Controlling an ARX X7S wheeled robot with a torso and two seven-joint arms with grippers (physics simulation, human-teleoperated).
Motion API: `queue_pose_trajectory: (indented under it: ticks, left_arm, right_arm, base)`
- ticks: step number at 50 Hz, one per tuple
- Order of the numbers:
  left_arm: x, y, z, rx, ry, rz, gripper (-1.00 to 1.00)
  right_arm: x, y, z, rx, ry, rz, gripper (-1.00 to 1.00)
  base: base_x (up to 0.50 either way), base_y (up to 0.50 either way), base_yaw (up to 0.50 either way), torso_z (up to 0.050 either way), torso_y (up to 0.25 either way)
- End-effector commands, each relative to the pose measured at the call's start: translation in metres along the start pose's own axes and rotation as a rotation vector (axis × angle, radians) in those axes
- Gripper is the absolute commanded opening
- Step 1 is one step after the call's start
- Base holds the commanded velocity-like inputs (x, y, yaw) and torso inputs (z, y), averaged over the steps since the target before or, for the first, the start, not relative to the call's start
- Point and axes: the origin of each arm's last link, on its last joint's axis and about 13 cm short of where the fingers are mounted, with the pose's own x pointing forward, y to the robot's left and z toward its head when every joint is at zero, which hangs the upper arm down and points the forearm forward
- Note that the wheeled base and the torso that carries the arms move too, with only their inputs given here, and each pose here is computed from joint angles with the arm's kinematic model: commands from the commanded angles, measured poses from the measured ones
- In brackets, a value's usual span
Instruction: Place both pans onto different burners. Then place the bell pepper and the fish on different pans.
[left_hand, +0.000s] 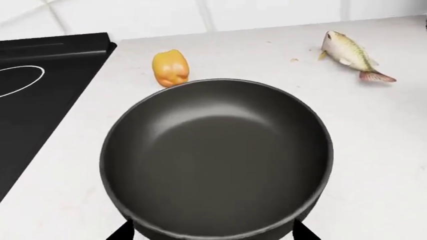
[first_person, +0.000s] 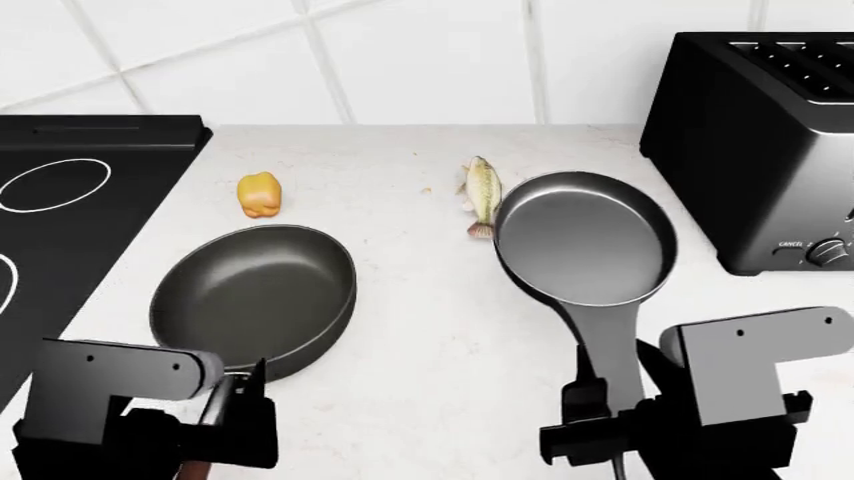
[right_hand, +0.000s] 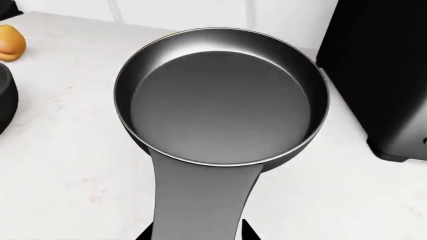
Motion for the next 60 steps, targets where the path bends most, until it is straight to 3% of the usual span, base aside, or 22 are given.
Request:
queue_pose_trajectory:
  ticks: [1,23,44,45,60]
  left_arm:
    - [-0.003,-0.001,-0.011,-0.011,0.077,0.000,1.00]
    - [0.011,-0.001,-0.024,-0.027,0.142,0.008,1.00]
    - [0.006,-0.010,-0.043,-0.056,0.206,-0.039,1.00]
    - [0.007,-0.010,-0.045,-0.064,0.211,-0.036,-1.00]
    - [0.009,-0.007,-0.043,-0.086,0.174,-0.005,-1.00]
  right_arm:
    - [0.004,-0.003,0.003,-0.001,-0.038,-0.011,-1.00]
    - [0.008,-0.002,-0.003,0.011,-0.014,-0.007,-1.00]
    - [0.008,-0.002,-0.004,0.008,-0.015,-0.003,-1.00]
    - [0.008,-0.002,-0.003,0.007,-0.016,-0.003,-1.00]
    - [0.008,-0.002,-0.003,0.010,-0.020,-0.002,-1.00]
  base:
    - [0.00,0.00,0.00,0.000,0.000]
    - [0.00,0.00,0.00,0.000,0.001]
    - [0.00,0.00,0.00,0.000,0.000]
    - [0.00,0.00,0.00,0.000,0.000]
    - [0.00,0.00,0.00,0.000,0.000]
